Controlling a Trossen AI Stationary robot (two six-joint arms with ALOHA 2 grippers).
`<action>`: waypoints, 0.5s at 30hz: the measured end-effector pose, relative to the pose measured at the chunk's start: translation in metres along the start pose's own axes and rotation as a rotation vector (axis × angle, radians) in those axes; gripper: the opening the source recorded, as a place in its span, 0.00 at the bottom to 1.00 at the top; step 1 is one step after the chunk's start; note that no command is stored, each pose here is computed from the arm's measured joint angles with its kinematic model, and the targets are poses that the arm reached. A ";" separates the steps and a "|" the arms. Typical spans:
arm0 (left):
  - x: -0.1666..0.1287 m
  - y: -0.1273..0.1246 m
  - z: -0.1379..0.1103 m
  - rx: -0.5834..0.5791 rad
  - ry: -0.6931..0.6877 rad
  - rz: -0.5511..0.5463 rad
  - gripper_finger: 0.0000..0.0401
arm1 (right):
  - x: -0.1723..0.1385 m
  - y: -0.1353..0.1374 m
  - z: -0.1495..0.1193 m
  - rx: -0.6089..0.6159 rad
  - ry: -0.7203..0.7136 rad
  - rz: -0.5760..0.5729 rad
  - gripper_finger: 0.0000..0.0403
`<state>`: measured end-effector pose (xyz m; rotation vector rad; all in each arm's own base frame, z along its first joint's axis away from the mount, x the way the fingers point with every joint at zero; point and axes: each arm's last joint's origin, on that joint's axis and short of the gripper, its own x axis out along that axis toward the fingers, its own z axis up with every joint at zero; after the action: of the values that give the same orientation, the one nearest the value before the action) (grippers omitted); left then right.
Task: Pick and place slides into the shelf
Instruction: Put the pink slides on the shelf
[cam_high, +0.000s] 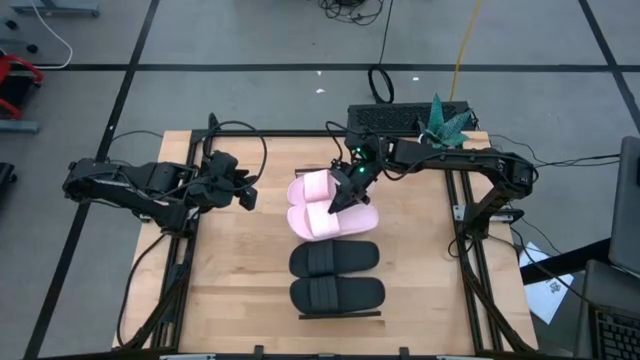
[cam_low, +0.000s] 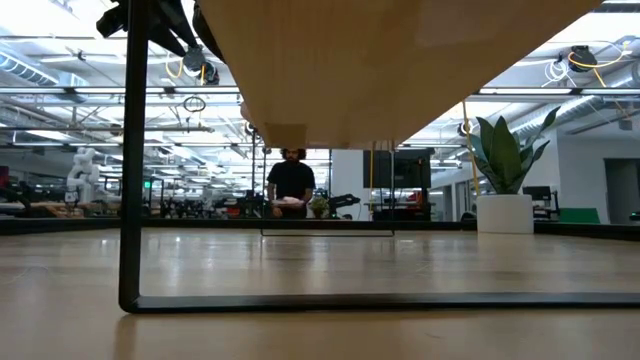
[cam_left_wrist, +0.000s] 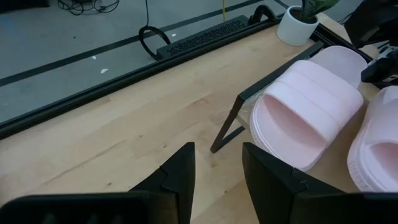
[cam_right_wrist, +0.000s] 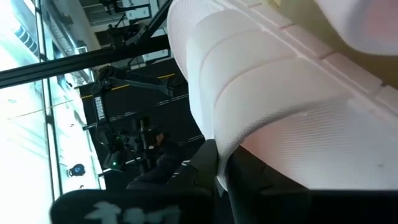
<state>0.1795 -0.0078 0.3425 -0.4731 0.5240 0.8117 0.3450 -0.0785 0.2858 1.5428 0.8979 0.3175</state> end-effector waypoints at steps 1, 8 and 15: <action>0.000 0.000 0.000 0.000 0.000 0.000 0.32 | 0.000 0.000 0.000 -0.008 -0.001 0.000 0.04; 0.000 0.000 0.000 0.000 0.000 0.000 0.32 | 0.000 0.000 0.001 -0.037 -0.027 -0.009 0.04; 0.000 0.000 0.000 0.003 0.000 0.000 0.32 | 0.000 0.000 0.001 -0.045 -0.027 -0.007 0.04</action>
<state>0.1795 -0.0078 0.3425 -0.4703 0.5255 0.8104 0.3457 -0.0791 0.2858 1.4987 0.8694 0.3097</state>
